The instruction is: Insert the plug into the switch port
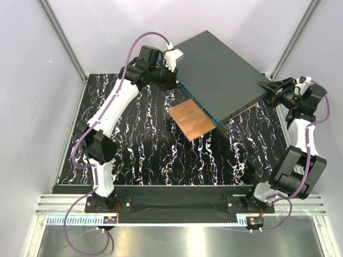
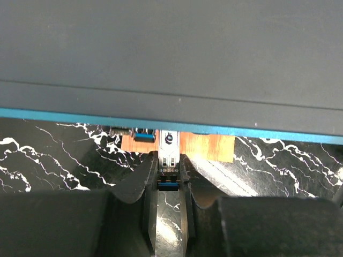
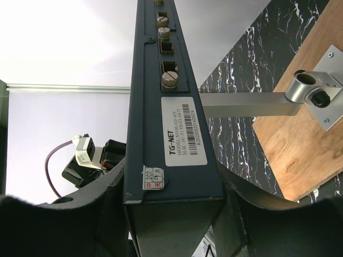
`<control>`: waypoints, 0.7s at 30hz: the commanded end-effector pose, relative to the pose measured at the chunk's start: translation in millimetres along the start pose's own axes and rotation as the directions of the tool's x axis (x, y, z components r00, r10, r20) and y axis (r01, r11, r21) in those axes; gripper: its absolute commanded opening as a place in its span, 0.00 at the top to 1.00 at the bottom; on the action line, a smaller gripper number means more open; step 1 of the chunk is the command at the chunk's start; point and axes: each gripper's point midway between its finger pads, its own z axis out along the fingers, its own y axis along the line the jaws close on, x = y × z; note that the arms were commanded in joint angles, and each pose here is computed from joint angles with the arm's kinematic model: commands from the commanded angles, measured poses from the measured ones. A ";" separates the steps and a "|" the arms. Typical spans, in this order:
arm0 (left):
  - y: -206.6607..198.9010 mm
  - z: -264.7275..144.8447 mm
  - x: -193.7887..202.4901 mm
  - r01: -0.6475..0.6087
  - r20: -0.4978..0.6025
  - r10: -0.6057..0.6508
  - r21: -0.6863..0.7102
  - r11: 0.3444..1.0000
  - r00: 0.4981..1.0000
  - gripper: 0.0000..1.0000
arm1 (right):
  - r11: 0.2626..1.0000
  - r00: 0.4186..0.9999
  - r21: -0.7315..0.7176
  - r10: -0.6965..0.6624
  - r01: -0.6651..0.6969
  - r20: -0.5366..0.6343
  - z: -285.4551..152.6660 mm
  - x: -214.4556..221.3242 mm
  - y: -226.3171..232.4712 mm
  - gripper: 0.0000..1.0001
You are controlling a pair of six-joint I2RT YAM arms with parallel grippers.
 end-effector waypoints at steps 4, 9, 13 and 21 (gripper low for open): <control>-26.2 7.9 -71.5 -0.100 0.238 0.086 0.048 0.994 0.967 0.88 | 0.995 0.996 -0.051 -0.084 0.082 -0.026 8.5 7.8 15.9 1.00; -28.3 5.0 -76.6 -0.106 0.253 0.089 0.054 0.993 0.964 0.71 | 0.995 0.996 -0.050 -0.084 0.083 -0.028 9.1 7.3 15.1 1.00; -29.7 -2.9 -70.0 -0.118 0.234 0.105 0.043 0.992 0.967 0.63 | 0.996 0.996 -0.048 -0.081 0.080 -0.027 9.8 6.2 14.6 1.00; -23.3 -36.5 -40.0 -0.109 0.182 0.105 0.017 0.994 0.978 0.46 | 0.996 0.997 -0.047 -0.077 0.075 -0.026 10.5 4.7 15.2 1.00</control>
